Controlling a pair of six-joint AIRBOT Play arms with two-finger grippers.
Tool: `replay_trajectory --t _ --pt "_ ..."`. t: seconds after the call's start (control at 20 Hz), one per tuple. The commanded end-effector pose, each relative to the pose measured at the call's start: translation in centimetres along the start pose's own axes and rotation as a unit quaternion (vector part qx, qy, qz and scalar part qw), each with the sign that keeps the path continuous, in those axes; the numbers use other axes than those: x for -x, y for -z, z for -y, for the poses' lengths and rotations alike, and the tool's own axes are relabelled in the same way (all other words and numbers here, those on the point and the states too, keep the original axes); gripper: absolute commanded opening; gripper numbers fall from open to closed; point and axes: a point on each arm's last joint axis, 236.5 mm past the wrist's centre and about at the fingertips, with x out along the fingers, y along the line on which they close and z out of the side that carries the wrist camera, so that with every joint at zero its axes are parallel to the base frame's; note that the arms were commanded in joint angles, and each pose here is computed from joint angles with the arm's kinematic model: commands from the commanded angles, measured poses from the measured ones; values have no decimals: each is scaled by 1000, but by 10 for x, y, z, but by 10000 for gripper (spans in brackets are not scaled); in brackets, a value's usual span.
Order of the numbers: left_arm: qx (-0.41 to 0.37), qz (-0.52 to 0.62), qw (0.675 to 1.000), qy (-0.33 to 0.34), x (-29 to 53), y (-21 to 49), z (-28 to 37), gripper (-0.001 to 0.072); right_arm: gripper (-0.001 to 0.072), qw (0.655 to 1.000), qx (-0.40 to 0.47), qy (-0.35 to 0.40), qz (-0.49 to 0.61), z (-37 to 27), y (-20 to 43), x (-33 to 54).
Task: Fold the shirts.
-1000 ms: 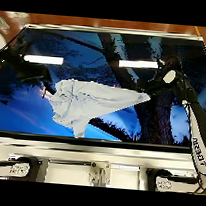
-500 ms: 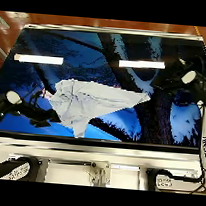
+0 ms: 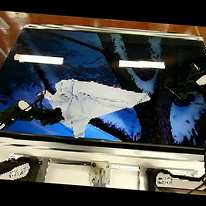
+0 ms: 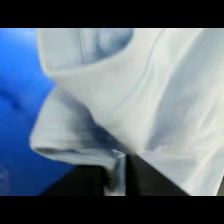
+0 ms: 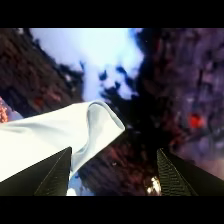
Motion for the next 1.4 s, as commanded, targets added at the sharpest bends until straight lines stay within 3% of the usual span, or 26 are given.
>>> replay_trajectory --t 0.0,0.05,0.3,0.7,0.75,0.9,1.15,1.25,1.35 --pt "14 39 999 13 -4 -19 8 86 645 999 -16 -4 -35 4 15 -11" --pt "3 36 999 15 -2 -18 10 35 645 998 -26 -10 -48 4 20 -18" --pt "-70 7 997 34 12 -10 31 35 645 988 -97 -69 -95 -10 37 -63" --pt "-94 42 993 55 37 -17 51 35 644 983 -127 -82 -102 -24 48 -113" --pt "-95 43 993 55 38 -17 51 35 607 984 -128 -81 -90 -28 44 -116" --pt "-97 47 993 57 41 -18 53 35 59 984 -144 -87 -63 -37 33 -119" --pt "-183 118 973 78 98 -40 92 34 63 993 -62 -104 -6 -53 2 -63" --pt "-241 206 943 96 167 -61 136 34 63 992 1 -120 47 -73 -19 -7" --pt "-297 319 891 128 269 -70 192 34 62 983 42 -135 117 -97 -37 62"
